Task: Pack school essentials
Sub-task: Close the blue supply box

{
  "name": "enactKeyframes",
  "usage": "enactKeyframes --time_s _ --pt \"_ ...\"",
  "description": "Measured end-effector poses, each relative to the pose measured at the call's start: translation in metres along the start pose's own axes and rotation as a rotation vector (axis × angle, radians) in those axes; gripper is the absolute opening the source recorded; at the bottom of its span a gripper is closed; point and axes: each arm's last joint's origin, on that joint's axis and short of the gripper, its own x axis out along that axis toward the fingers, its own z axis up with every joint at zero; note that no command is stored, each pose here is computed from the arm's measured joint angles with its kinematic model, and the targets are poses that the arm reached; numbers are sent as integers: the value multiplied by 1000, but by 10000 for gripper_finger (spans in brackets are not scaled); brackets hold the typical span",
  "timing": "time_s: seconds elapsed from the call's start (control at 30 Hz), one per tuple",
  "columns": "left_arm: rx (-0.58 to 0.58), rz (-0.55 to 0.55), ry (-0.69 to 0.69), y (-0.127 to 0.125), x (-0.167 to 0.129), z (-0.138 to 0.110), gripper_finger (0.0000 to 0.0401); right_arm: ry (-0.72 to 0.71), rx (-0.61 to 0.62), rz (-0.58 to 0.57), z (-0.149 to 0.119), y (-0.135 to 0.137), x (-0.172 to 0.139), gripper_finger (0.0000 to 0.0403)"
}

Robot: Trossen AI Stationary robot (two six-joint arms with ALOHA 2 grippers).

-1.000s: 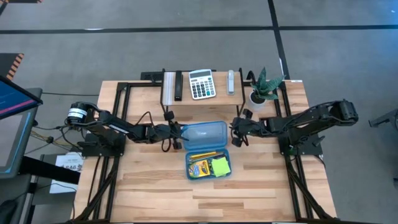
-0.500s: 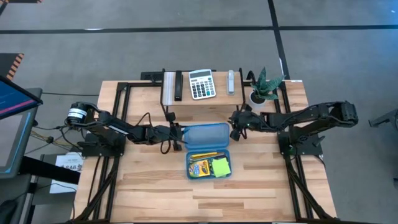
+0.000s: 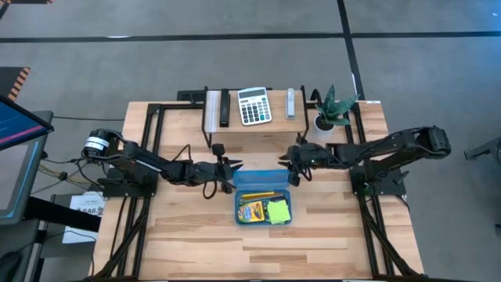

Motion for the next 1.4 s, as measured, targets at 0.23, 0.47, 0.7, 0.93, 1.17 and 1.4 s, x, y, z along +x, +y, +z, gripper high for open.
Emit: enactKeyframes --time_s 0.23,0.47,0.7,0.93,1.17,1.4 --pt "24 41 9 -7 -6 4 48 -40 -30 104 13 28 -9 98" --pt "-2 33 -34 -5 -17 14 48 -36 -41 187 11 48 -16 98" --pt "-147 -74 -92 -1 -36 27 47 -34 -5 244 8 64 -22 97" --pt "-394 -436 -181 -15 -44 35 47 -100 33 356 6 89 -30 97" --pt "-455 -530 -108 -48 -40 25 47 -112 45 430 -11 117 -15 97" --pt "-497 -635 -103 -79 -38 18 47 -23 67 444 -38 136 6 97"
